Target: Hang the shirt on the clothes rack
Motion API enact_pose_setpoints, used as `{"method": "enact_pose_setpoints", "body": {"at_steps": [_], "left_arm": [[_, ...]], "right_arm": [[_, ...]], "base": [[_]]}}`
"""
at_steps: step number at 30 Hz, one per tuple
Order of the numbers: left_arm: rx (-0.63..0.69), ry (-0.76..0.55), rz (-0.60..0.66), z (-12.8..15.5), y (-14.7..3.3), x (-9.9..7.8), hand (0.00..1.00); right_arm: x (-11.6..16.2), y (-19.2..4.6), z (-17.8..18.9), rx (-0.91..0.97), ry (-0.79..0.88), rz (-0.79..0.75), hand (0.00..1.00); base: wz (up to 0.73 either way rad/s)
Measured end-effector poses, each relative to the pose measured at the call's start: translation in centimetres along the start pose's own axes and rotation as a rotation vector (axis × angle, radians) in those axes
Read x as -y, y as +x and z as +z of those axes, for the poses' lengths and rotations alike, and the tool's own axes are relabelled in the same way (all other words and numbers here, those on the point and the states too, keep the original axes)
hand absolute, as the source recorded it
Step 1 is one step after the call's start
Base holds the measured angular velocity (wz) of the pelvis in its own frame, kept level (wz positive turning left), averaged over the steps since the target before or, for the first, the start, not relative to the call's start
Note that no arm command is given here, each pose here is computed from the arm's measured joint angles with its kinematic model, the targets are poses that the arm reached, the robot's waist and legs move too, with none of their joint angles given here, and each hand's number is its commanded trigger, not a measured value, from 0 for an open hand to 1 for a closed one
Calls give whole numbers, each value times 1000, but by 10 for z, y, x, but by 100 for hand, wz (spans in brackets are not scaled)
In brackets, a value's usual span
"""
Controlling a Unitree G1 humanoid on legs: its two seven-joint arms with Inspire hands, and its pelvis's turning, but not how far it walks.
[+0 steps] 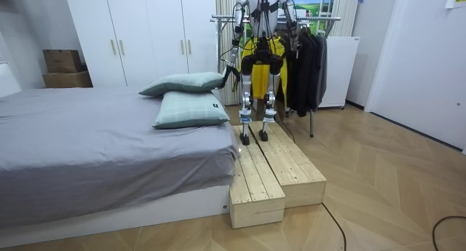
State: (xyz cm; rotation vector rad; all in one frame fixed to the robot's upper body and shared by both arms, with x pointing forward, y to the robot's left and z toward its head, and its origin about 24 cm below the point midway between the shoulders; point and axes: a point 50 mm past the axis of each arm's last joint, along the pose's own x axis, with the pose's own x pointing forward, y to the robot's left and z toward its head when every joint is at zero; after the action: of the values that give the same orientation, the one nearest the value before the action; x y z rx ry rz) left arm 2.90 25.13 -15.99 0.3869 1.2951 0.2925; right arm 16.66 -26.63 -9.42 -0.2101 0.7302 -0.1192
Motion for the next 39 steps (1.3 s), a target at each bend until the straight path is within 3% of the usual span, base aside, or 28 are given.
{"method": "enact_pose_setpoints", "body": {"at_steps": [13,24,35,39], "left_arm": [[18,-10,-15,1,-1,6,0],[13,-17,-26,-3,-2,10,0],[-31,-61,-38,-11,-3,13,0],[-48,-70,-56,-13,-3,14,0]], "right_arm": [[-20,-9,-53,-200,58,32,0],[-38,-37,-115,-469,112,69,0],[-45,-68,-152,-620,467,8,0],[-46,-73,-156,-631,509,1,0]], "base": [[-1],[0],[4],[3]]}}
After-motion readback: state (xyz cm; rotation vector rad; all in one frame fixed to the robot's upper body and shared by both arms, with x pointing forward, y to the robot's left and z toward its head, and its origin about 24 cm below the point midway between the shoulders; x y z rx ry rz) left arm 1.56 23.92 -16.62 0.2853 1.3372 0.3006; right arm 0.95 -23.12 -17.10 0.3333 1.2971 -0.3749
